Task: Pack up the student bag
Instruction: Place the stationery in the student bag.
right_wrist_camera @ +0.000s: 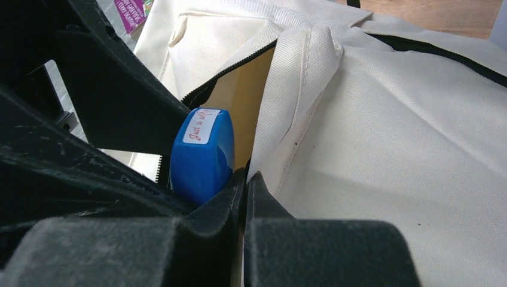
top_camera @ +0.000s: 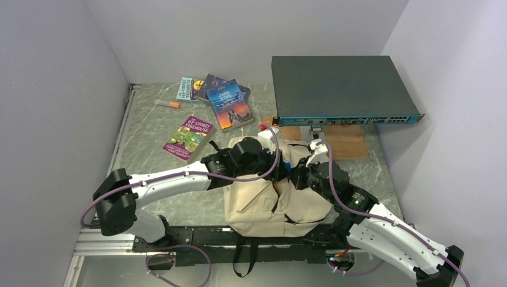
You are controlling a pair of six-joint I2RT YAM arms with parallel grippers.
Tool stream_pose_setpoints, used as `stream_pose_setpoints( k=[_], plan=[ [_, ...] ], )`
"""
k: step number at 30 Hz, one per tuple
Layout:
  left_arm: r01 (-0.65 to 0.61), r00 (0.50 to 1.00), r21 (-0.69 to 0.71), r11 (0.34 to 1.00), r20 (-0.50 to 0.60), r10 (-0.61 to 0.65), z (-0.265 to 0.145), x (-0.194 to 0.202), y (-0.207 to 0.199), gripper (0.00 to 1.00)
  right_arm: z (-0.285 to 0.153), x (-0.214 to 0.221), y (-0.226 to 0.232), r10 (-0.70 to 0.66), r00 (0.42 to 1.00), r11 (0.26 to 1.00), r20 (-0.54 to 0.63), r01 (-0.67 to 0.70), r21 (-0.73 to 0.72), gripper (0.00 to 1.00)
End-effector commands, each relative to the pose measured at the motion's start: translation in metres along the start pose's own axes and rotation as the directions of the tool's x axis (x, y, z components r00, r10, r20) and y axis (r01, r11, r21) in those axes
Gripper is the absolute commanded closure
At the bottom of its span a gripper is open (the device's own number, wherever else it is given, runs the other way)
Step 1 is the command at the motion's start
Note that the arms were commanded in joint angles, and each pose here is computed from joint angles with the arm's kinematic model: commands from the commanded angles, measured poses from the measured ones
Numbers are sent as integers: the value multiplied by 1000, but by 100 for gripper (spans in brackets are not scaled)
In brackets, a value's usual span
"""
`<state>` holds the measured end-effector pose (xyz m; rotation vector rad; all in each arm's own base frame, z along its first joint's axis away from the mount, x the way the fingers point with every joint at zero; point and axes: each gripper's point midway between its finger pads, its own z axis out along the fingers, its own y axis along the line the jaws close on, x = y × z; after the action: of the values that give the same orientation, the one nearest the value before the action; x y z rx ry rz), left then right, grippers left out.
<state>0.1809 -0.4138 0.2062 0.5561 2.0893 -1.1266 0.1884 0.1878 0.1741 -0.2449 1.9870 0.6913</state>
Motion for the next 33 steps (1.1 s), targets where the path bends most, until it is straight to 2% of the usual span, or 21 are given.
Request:
stream_pose_setpoints(
  k=[1,8,13,19,27,31,33],
  plan=[
    [-45,998,-43,998,40,46,-1,-20,-1,53,-15,-56,29,38,986,995,162,-22,-98,100],
    [-47,999,-82,996,6,48,-4,-15,6,42,-13,-54,29,40,987,994,157,-24,-104,100],
    [-46,999,-83,996,4,47,-9,-17,4,20,-14,-55,29,33,987,995,155,-18,-100,100],
    [-50,997,-35,998,65,52,-30,-33,-11,10,-16,-56,27,30,986,996,162,-14,-93,100],
    [-42,995,-144,989,84,54,-67,-36,8,10,-15,-54,28,32,987,995,159,-17,-100,100],
    [34,997,-178,983,77,-21,-72,-23,27,15,-15,-53,29,34,987,994,155,-18,-105,100],
    [84,996,-161,983,45,-78,-64,-12,33,23,-15,-54,30,35,987,994,156,-18,-109,100]
  ],
)
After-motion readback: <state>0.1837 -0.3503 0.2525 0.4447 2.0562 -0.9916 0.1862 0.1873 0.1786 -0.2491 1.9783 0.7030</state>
